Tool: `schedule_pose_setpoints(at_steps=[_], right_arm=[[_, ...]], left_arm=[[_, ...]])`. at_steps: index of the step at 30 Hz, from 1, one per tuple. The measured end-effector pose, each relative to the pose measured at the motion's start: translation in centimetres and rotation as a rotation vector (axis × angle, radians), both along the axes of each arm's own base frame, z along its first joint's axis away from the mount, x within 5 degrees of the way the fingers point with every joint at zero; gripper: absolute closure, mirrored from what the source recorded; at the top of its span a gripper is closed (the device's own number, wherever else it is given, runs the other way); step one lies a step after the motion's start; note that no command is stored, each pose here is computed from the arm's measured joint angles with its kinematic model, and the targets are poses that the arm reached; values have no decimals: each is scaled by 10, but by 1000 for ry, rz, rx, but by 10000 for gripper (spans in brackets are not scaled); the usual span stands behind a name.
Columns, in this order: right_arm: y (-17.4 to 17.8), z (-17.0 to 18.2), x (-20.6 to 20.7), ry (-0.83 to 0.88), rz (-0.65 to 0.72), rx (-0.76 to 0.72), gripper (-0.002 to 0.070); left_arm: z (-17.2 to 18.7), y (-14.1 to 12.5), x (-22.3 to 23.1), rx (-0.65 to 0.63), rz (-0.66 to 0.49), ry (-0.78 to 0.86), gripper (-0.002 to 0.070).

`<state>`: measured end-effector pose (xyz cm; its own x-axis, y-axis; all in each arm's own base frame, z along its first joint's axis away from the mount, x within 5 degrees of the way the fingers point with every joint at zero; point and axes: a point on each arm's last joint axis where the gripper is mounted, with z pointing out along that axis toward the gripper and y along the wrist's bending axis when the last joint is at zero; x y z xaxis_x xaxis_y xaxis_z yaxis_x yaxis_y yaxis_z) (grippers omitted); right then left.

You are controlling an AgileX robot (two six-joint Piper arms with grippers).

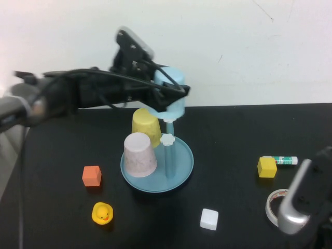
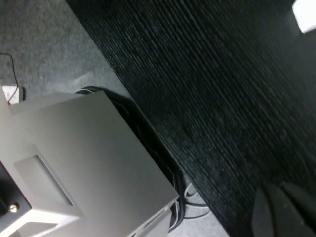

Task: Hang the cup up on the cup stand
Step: Place the cup on the cup holder

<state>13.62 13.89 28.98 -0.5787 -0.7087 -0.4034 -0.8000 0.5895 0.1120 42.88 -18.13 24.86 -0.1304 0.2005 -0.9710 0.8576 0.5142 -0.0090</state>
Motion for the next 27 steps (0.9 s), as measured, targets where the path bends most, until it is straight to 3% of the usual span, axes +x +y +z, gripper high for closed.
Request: schedule_pose_setpoints(at_steps=[8, 27], right_arm=[[-8, 0, -7, -14, -35, 10, 671], [-14, -4, -6, -43, -22, -58, 674]], left_arm=[[-29, -38, 25, 24, -75, -56, 113], [-56, -35, 37, 93, 13, -25, 113]])
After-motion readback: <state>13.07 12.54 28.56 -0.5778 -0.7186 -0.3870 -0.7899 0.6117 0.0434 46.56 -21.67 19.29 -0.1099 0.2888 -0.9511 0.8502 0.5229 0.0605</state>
